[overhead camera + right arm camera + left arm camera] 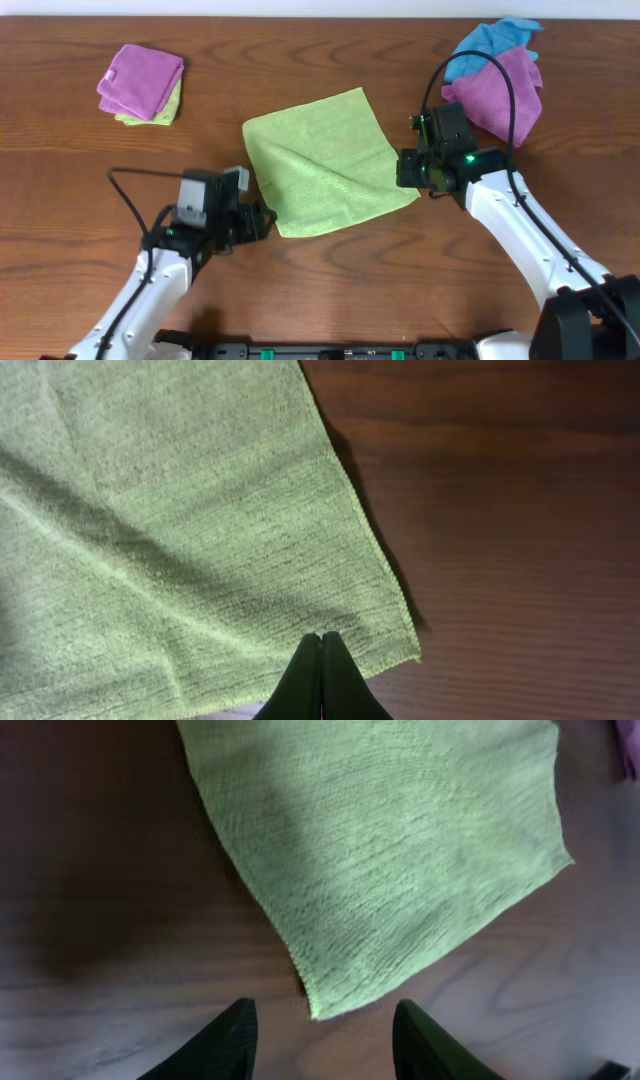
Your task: Fold the cloth
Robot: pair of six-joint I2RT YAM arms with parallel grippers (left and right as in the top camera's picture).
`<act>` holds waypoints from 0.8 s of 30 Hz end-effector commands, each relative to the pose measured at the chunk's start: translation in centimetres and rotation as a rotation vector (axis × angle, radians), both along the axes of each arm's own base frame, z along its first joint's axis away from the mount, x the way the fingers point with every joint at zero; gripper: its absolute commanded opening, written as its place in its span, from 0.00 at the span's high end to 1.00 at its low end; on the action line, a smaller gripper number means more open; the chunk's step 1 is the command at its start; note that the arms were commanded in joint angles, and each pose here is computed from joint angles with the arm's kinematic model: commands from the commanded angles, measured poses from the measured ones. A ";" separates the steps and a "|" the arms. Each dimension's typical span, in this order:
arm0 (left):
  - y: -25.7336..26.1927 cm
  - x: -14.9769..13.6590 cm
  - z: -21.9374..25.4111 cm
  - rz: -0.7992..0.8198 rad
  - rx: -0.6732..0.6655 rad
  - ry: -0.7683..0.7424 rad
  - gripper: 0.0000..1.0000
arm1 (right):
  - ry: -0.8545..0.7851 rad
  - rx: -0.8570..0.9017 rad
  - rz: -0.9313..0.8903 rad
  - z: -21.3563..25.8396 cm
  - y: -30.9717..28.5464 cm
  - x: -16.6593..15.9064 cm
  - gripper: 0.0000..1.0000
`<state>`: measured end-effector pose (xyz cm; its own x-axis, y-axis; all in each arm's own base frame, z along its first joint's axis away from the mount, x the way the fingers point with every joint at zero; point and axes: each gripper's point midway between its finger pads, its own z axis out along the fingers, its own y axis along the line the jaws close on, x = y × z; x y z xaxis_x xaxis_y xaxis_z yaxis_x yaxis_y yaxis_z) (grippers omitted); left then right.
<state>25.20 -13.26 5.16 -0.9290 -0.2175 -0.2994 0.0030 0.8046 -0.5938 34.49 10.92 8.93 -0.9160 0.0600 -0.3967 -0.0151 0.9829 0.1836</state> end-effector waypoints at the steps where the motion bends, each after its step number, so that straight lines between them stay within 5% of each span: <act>1: -0.4 -0.6 -0.7 0.041 -0.062 0.034 0.54 | 0.010 -0.001 0.017 -0.3 -0.1 -0.1 0.99; 24: -2.6 -0.9 -3.7 0.023 -0.189 0.002 0.44 | 0.002 0.005 0.019 -0.2 0.0 0.1 0.99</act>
<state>24.84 -15.23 1.94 -0.9092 -0.3053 -0.2832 -0.0085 0.6935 -0.7204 34.50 11.16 8.98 -0.9161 0.0518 -0.3976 -0.0280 0.9809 0.1923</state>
